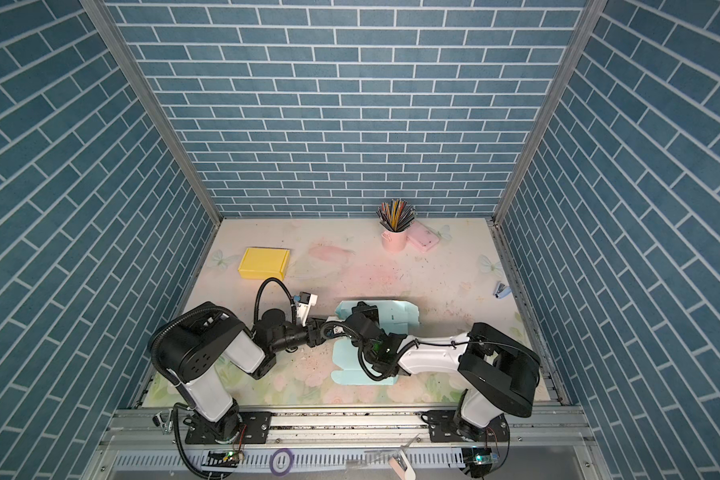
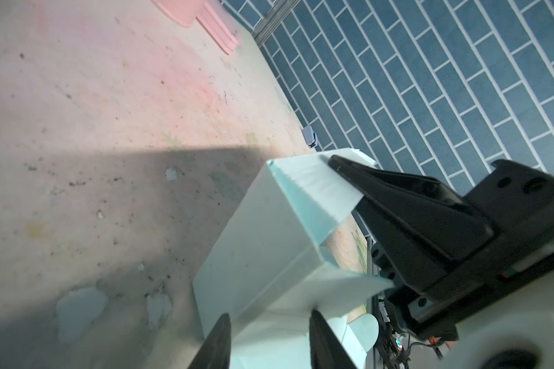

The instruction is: Fold the paper box

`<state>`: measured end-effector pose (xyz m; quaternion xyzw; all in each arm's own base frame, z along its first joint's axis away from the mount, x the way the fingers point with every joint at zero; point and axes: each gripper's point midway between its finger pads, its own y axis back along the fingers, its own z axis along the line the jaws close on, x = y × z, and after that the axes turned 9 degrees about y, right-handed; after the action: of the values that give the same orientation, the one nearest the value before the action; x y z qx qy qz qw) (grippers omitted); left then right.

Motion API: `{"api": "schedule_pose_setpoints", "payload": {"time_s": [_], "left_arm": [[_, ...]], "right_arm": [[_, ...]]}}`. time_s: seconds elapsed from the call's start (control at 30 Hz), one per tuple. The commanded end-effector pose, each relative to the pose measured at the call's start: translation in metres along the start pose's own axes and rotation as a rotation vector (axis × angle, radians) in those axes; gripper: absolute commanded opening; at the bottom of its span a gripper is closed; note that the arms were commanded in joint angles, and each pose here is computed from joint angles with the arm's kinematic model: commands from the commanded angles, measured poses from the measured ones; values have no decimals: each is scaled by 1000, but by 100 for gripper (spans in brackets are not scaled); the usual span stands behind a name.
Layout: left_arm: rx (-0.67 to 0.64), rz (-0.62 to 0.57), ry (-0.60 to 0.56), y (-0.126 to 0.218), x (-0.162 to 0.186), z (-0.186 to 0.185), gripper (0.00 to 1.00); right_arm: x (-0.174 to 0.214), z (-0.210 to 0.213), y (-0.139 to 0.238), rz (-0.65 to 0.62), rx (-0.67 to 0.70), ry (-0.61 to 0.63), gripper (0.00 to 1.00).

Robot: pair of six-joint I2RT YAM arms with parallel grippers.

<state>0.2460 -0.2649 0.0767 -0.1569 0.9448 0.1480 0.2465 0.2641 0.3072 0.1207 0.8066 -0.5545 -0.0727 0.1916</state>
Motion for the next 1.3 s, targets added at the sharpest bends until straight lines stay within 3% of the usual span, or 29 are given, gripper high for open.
{"api": "schedule_pose_setpoints", "payload": {"time_s": [0.0, 0.3, 0.63, 1.0, 1.2, 1.27], "left_arm": [[3, -16, -50, -3, -1, 1, 47], [-71, -66, -150, -10, -20, 9, 51], [-112, -110, -240, -14, -19, 19, 50], [-196, -142, -386, -19, -19, 13, 33], [-267, -192, -440, -16, -19, 16, 25], [-278, -202, -480, -17, -17, 14, 22]], "right_arm": [[-4, -2, 5, -24, 9, -3, 0], [-13, 7, 8, -32, -12, 9, 0], [-31, 17, 20, -36, -52, -38, 0], [-40, 25, 27, -23, -89, -63, 1], [-50, 22, 39, -35, -92, -145, 10], [-56, 19, 43, -46, -97, -203, 21]]}}
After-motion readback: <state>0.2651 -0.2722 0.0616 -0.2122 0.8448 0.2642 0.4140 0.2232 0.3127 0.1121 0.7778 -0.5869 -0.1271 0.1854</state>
